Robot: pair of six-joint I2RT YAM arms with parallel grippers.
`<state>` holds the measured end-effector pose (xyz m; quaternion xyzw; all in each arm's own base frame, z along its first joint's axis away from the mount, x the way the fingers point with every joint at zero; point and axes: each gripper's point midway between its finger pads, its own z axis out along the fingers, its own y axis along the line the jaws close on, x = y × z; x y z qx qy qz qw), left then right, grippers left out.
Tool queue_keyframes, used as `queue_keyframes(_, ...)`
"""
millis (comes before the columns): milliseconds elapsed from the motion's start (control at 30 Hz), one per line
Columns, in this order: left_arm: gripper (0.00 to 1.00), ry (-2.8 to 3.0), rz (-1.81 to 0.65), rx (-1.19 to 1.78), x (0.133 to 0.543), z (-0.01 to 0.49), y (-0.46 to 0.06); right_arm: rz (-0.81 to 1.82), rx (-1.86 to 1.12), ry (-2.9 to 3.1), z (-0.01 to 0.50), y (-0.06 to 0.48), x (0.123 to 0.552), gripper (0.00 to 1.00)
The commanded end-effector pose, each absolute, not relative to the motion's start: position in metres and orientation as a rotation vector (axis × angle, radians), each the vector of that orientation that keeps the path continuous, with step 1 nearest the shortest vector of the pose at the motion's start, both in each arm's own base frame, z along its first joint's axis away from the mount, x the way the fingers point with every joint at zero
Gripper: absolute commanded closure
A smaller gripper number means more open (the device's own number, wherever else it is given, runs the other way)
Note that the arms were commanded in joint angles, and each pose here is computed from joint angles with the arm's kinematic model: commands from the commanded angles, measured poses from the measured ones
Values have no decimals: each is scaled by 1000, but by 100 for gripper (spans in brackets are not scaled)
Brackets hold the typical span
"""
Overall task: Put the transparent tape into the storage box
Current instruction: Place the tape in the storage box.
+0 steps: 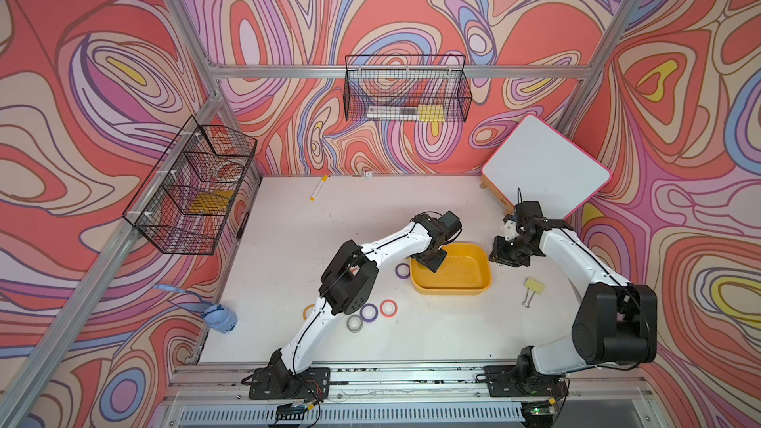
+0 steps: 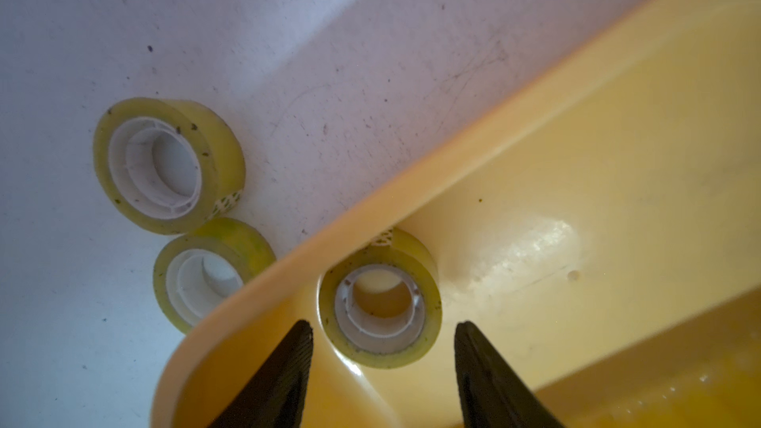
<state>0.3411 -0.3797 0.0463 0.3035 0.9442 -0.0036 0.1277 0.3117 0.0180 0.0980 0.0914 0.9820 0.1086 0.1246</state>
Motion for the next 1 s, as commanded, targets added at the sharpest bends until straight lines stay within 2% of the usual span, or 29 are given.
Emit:
queue_keyframes(0, 35, 2743, 30, 857, 342, 45, -375, 327, 259, 2852, 101, 19, 310, 73)
queue_keyframes(100, 28, 2682, 23, 820, 350, 67, -376, 328, 259, 2852, 101, 19, 311, 73)
queue_keyframes(367, 18, 2552, -91, 784, 360, 147, -386, 338, 257, 2852, 101, 20, 310, 72)
queue_keyframes(567, 15, 2507, -109, 776, 351, 188, -372, 350, 250, 2848, 101, 22, 312, 73)
queue_keyframes(767, 16, 2503, -146, 633, 349, 215, -324, 358, 241, 2823, 110, 24, 316, 72)
queue_keyframes(833, 12, 2508, -126, 568, 348, 214, -300, 361, 219, 2804, 117, 29, 318, 71)
queue_keyframes(967, 17, 2571, -131, 448, 342, 198, -258, 346, 129, 2778, 131, 47, 322, 70)
